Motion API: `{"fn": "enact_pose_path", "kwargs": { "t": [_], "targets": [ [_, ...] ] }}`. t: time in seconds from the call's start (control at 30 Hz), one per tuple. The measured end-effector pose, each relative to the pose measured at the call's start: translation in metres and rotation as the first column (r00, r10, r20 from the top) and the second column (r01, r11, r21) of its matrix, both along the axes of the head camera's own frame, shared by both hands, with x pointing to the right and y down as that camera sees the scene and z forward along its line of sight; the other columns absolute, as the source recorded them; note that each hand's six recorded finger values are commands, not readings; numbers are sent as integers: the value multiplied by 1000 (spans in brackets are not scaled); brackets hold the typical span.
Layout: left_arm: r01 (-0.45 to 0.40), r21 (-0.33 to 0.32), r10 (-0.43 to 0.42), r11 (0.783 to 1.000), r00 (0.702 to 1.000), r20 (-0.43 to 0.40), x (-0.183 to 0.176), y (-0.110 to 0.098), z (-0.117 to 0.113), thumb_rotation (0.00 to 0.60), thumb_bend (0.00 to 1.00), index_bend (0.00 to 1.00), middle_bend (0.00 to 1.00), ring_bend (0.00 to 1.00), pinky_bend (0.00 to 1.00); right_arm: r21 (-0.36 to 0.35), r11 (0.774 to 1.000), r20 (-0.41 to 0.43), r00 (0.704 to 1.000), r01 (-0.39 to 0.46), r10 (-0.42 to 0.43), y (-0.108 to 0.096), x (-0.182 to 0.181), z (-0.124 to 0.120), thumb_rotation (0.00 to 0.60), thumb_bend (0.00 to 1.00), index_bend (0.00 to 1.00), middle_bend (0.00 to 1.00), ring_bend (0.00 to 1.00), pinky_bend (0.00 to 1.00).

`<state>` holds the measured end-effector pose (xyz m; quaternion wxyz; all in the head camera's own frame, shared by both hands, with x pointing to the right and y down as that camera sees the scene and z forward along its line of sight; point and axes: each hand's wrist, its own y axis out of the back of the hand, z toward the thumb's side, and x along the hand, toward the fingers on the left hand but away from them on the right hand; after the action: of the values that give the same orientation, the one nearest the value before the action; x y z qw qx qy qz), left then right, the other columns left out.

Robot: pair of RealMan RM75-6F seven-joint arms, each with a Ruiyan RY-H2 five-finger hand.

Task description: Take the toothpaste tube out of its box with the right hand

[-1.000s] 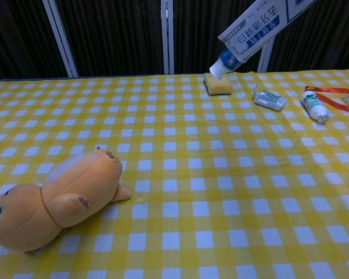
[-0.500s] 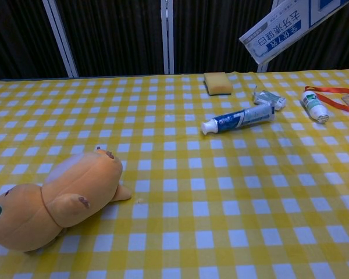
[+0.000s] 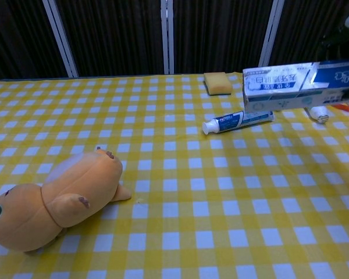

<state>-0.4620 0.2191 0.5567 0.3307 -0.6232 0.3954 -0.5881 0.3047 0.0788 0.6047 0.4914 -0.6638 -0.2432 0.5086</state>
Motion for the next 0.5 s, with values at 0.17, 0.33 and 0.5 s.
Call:
{"fn": "enact_pose_path", "kwargs": {
  "t": [0.17, 0.33, 0.5],
  "targets": [
    [-2, 0, 2, 1000, 1000, 8, 0, 1, 2, 600, 0, 0, 0, 0, 0, -116, 989, 34, 995, -92, 97, 15, 7, 37, 600, 440, 325, 378, 354, 406],
    [0, 0, 0, 1000, 1000, 9, -1, 1, 2, 600, 0, 0, 0, 0, 0, -209, 972, 38, 992, -110, 120, 25, 3, 51, 600, 7, 0, 6, 11, 124],
    [6, 3, -6, 1000, 1000, 4, -2, 0, 0, 600, 0, 0, 0, 0, 0, -295, 949, 55, 989, -112, 134, 35, -2, 46, 600, 0, 0, 0, 0, 79]
  ]
}}
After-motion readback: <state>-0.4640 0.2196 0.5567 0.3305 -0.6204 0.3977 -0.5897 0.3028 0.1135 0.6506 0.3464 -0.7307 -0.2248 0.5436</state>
